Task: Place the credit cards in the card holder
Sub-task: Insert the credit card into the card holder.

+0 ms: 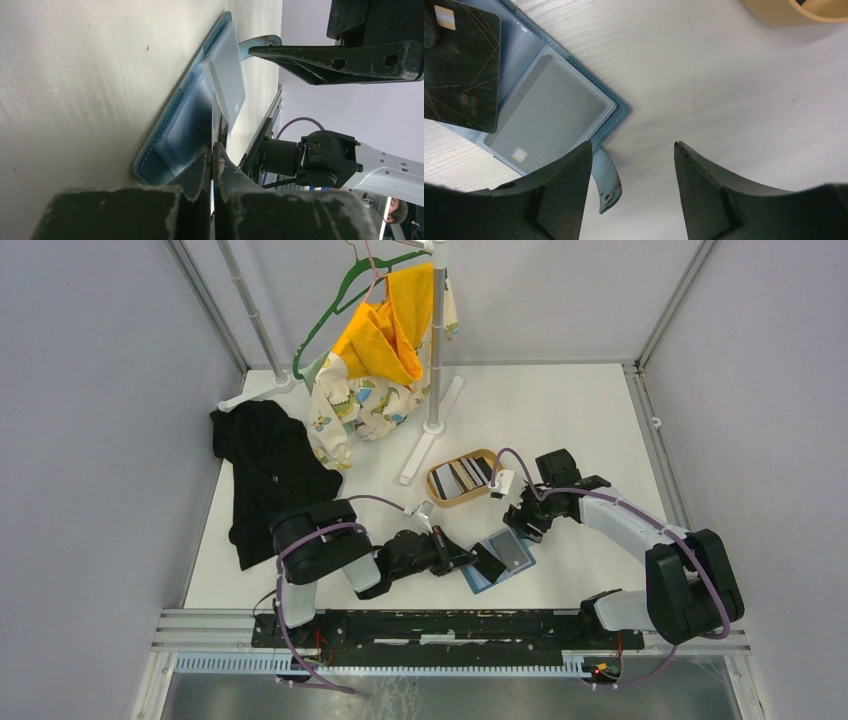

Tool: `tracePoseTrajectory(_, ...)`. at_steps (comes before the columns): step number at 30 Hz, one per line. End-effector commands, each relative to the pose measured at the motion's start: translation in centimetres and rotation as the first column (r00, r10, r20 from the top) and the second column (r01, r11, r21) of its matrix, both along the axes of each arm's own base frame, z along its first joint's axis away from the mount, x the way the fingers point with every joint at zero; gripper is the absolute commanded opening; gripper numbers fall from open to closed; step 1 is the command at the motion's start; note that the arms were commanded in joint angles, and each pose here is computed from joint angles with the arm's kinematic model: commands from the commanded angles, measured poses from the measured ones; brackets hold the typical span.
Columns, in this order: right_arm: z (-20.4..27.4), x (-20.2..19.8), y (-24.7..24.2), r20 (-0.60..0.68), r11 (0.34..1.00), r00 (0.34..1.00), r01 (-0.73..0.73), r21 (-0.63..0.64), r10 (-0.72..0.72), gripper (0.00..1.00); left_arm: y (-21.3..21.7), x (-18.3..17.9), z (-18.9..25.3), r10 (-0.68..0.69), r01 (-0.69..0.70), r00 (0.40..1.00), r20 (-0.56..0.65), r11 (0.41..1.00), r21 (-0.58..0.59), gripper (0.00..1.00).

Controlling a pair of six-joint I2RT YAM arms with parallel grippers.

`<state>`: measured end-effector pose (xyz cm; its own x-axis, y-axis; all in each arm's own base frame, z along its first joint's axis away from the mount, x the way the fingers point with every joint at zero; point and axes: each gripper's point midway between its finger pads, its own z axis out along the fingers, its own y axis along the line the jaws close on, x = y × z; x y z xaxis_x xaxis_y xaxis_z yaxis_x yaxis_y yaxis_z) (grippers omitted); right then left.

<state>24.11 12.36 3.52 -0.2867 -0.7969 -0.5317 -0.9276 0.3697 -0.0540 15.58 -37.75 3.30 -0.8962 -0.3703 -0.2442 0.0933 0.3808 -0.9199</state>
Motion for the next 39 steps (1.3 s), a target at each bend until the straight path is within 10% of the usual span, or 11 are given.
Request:
tracePoseTrajectory(1, 0.0, 0.3, 0.0, 0.008, 1.0, 1.0, 0.001, -0.001, -0.001, 0.67, -0.9, 0.3, 1.0, 0.012, -0.012, 1.0, -0.006, 0.998, -0.065, 0.02)
tracePoseTrajectory(39, -0.7, -0.1, -0.1, -0.016, 1.0, 1.0, -0.006, -0.021, 0.006, 0.66, -1.9, -0.1, -1.6, -0.067, 0.079, 0.988, -0.138, 0.993, 0.085, 0.02)
